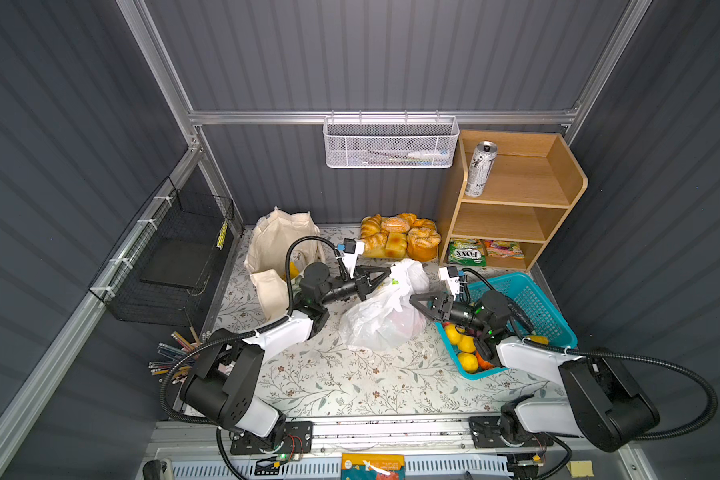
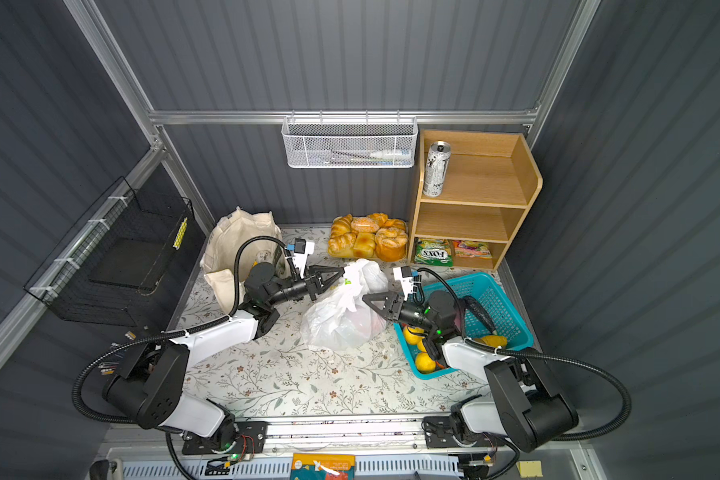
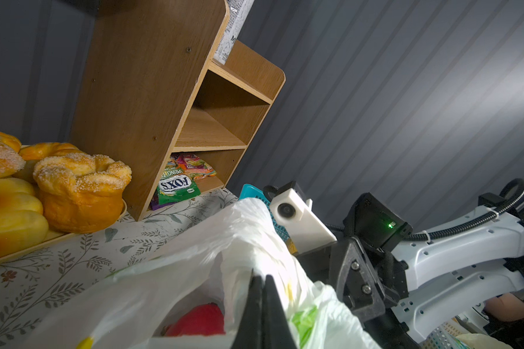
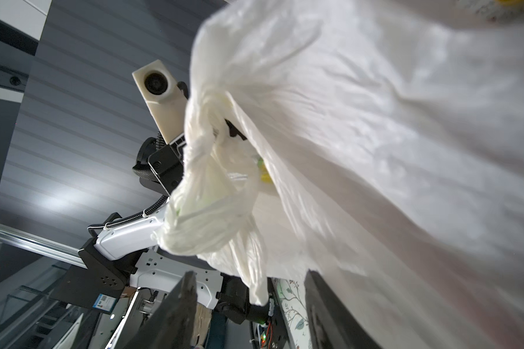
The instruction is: Place the mixed food into the grocery bags and tie them
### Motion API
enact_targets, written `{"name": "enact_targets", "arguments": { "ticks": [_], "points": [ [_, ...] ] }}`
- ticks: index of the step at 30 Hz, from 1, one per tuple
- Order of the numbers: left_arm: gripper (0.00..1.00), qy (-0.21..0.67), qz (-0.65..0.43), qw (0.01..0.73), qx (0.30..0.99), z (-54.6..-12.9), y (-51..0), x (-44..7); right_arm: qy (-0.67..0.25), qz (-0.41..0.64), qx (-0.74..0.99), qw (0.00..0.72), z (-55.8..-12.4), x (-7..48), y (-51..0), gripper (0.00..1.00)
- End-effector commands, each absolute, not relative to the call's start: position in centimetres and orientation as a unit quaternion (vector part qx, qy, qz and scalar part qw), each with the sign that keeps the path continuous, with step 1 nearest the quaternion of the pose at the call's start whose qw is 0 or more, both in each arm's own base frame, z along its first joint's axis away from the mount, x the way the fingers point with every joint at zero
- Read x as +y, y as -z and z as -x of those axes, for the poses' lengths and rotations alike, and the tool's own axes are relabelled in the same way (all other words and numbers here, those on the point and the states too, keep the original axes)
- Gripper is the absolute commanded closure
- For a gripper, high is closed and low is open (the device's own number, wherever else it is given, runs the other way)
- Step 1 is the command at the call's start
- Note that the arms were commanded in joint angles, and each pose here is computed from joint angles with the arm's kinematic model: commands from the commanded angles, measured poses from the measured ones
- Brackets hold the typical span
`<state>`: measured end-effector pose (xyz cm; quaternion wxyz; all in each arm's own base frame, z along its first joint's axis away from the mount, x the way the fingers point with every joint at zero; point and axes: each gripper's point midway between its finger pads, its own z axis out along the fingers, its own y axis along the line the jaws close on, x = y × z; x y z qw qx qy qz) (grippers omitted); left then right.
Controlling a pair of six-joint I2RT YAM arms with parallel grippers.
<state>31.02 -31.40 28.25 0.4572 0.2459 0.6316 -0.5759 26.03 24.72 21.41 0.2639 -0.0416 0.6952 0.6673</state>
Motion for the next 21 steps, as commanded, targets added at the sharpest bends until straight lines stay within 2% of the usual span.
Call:
{"name": "enact_targets", "arguments": {
  "ticks": [1, 16, 19, 21],
  "points": [
    [1.00, 0.571, -0.260, 0.479, 0.614, -30.5, -29.7, -31.2, -0.671, 0.057, 0.691, 0.262, -25.3, 25.4, -21.2, 0.47],
    [1.00, 0.574, -0.265, 0.474, 0.614, -30.3, -29.5, -31.4, -0.685, 0.086, 0.678, 0.254, -26.3, 29.0, -22.8, 0.64],
    [1.00, 0.573, -0.264, 0.474, 0.614, -30.4, -29.5, -31.4, -0.686, 0.089, 0.676, 0.254, -26.3, 29.1, -23.0, 0.77],
    [1.00, 0.572, -0.262, 0.476, 0.615, -30.5, -29.5, -31.3, -0.686, 0.089, 0.677, 0.253, -26.2, 29.0, -22.9, 1.00]
  ]
}}
